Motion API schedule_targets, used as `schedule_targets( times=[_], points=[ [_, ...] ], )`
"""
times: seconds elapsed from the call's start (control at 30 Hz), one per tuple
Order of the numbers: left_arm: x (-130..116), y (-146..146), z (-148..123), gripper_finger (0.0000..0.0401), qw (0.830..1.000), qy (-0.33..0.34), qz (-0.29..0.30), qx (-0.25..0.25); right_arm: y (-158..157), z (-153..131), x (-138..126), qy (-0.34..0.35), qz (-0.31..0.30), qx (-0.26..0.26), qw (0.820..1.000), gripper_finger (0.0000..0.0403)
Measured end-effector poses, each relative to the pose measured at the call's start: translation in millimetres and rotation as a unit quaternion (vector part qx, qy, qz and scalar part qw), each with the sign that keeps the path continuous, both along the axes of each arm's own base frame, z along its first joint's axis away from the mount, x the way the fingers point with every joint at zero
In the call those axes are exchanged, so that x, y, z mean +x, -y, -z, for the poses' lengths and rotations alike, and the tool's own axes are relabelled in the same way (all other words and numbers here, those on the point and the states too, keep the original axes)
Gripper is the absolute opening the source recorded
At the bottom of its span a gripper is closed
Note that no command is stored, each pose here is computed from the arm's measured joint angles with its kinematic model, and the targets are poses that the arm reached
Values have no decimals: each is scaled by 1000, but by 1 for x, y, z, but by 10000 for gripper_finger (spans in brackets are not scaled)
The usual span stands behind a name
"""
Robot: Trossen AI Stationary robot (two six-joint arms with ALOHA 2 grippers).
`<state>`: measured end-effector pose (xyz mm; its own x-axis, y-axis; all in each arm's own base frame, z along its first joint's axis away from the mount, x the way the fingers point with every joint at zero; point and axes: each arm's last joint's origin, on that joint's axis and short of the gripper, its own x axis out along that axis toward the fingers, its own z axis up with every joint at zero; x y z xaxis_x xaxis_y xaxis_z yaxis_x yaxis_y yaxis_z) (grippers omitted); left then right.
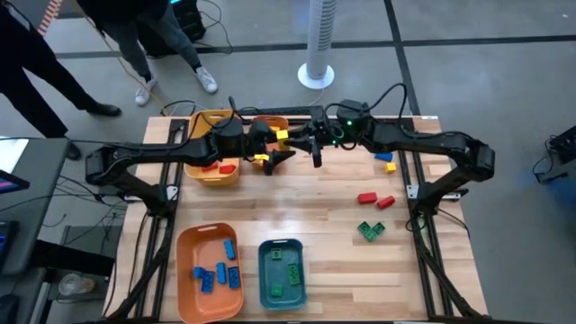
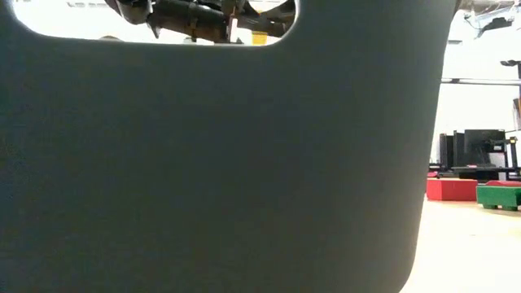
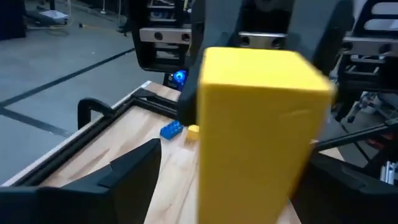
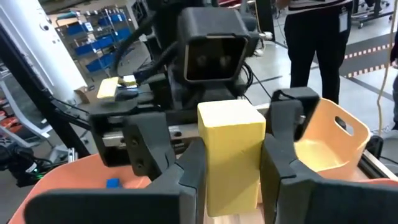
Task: Sort blocks
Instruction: Put the yellow wooden block into the small orange bin
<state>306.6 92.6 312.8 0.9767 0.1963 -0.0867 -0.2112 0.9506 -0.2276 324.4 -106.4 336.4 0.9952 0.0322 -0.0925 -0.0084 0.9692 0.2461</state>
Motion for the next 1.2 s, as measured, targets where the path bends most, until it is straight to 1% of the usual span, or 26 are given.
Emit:
schedule_targets(
  times=[0.1,0.17,0.23,0.37,0.47,0.53,0.6,0.7,0.77,0.83,0.9,1.0,1.07,1.2],
  points=[
    [0,-2,-2,281,1000,12,-4,6,0,1,0,-3,1,1,1000,91],
    [-1,-4,-3,254,1000,12,-7,11,0,1,0,-4,4,1,1000,91],
    [-1,-5,-2,217,1000,9,-9,15,1,1,0,-4,5,-1,1000,92],
    [-2,-8,-2,128,999,7,-9,34,1,1,0,-5,7,6,1000,93],
    [-3,-10,-2,124,999,4,-9,40,1,0,0,-2,4,16,1000,97],
    [-4,-11,-2,124,999,3,-5,41,0,0,0,-1,-6,17,1000,112],
    [-5,-13,-1,124,999,0,-3,38,0,1,0,-3,-6,26,1000,143],
    [-7,-19,0,124,1000,-3,8,19,3,1,-1,-5,-5,31,999,204],
    [-10,-25,2,124,1000,-10,3,1,8,0,-4,-6,-3,35,999,242],
    [-14,-35,7,124,999,-26,-10,-28,14,-4,-12,-9,8,42,999,269],
    [-20,-45,13,124,997,-49,-23,-60,20,-8,-23,-20,22,51,998,283],
    [-30,-57,24,124,988,-97,-49,-111,27,-9,-39,-60,66,62,994,289],
    [-37,-64,33,124,977,-146,-66,-144,28,-10,-48,-82,94,52,991,289],
    [-35,-79,39,124,949,-220,-93,-208,24,-14,-56,-90,99,38,990,289]
  ],
)
